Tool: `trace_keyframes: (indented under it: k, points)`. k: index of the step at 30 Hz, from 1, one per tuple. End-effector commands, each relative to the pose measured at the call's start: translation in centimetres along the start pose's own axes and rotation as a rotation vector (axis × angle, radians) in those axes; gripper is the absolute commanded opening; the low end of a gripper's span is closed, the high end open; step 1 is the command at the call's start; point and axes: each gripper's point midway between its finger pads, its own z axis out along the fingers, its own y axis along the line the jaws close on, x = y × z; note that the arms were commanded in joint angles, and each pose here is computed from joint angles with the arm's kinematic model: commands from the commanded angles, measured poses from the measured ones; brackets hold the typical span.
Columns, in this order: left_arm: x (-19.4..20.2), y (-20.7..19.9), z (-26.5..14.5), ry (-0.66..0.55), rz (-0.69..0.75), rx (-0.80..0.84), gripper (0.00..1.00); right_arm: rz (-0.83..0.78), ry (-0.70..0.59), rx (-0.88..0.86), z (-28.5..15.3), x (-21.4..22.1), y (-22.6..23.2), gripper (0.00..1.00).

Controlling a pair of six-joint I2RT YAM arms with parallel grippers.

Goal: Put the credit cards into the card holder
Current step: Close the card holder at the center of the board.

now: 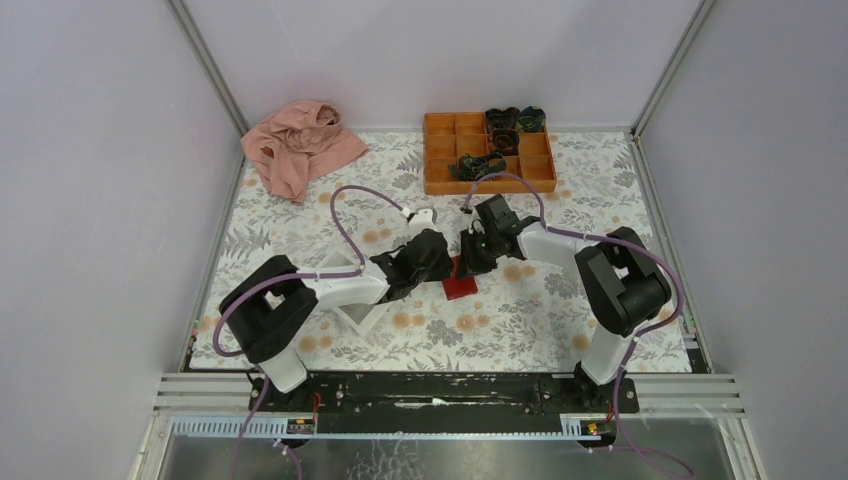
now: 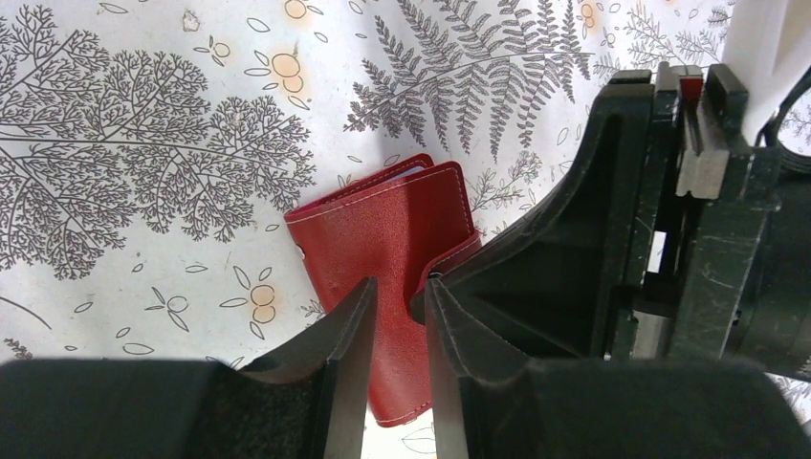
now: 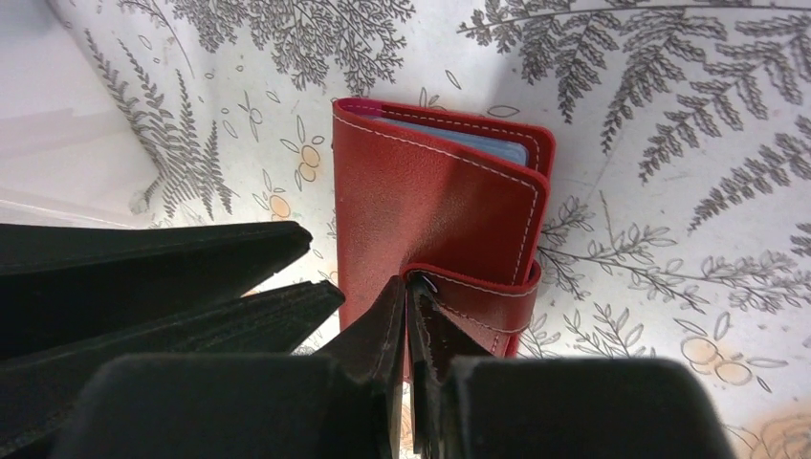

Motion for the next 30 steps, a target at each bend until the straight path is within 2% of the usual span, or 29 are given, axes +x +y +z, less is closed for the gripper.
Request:
trace_keyframes:
  k: [1,30]
  points:
    - [-0.6,-0.9,0.3,-0.008,0.034,0.02,0.33,0.061,0.085,-0.001,1.6,2.6,-1.3,0.09]
    - [-1.2,-2.3,0.0,0.023,0.105,0.051,0.32,0.271,0.118,-0.172,3.6,2.7,-2.8,0.09]
